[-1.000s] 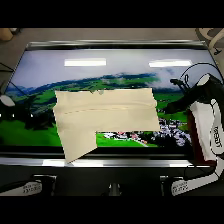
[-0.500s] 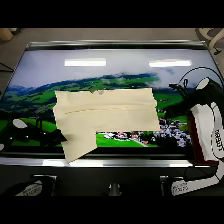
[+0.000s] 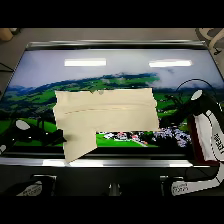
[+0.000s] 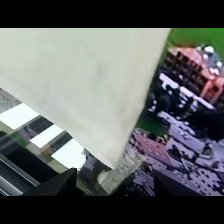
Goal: Fold the shirts.
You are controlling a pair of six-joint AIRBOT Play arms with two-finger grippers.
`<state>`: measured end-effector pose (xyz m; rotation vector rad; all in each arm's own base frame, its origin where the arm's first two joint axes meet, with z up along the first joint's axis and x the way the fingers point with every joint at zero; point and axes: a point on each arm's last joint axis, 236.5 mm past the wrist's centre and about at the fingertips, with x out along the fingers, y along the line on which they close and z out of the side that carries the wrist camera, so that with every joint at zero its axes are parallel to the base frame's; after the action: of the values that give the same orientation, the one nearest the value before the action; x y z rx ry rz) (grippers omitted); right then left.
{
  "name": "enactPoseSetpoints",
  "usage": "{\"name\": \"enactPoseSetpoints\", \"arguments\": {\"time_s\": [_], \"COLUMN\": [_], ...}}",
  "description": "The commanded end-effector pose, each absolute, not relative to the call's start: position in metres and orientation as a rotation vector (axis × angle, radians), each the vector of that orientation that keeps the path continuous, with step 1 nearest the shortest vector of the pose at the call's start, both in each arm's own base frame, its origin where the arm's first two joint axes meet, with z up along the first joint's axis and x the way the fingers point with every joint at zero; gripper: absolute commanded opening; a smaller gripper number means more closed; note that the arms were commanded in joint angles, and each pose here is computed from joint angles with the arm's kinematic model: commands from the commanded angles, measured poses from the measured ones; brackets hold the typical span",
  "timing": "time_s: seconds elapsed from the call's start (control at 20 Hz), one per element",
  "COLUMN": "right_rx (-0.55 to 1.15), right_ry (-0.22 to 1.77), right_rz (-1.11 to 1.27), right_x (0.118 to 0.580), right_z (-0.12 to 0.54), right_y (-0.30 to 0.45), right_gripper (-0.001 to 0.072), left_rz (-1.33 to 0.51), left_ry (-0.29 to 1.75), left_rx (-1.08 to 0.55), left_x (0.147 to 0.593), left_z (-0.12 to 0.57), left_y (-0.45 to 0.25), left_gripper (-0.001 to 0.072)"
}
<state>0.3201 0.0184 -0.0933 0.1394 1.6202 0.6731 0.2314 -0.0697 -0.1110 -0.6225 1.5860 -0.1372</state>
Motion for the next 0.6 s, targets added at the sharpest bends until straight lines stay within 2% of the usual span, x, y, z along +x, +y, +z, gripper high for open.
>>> {"name": "enactPoseSetpoints", "arguments": {"time_s": [0.0, 0.15, 0.25, 0.3, 0.35, 0.55], "right_rx": [0.252, 0.264, 0.270, 0.274, 0.276, 0.186], "right_ry": [1.582, 1.581, 1.562, 1.555, 1.544, 1.402], "right_rz": [0.657, 0.627, 0.604, 0.596, 0.593, 0.591], "right_x": [0.320, 0.318, 0.324, 0.326, 0.329, 0.364], "right_z": [-0.106, -0.116, -0.117, -0.118, -0.117, -0.081], "right_y": [0.037, 0.037, 0.036, 0.036, 0.036, 0.029], "right_gripper": [0.0505, 0.0478, 0.0252, 0.0082, 0.0020, 0.0017], "left_rz": [-0.138, -0.137, -0.137, -0.138, -0.139, -0.183], "left_ry": [1.561, 1.514, 1.490, 1.483, 1.476, 1.340], "left_rx": [-0.619, -0.607, -0.602, -0.599, -0.597, -0.528], "left_x": [0.237, 0.248, 0.254, 0.257, 0.259, 0.298], "left_z": [-0.107, -0.099, -0.095, -0.093, -0.091, -0.053], "left_y": [-0.069, -0.066, -0.065, -0.064, -0.064, -0.056], "left_gripper": [0.0032, 0.0032, 0.0032, 0.0032, 0.0031, 0.0030]}}
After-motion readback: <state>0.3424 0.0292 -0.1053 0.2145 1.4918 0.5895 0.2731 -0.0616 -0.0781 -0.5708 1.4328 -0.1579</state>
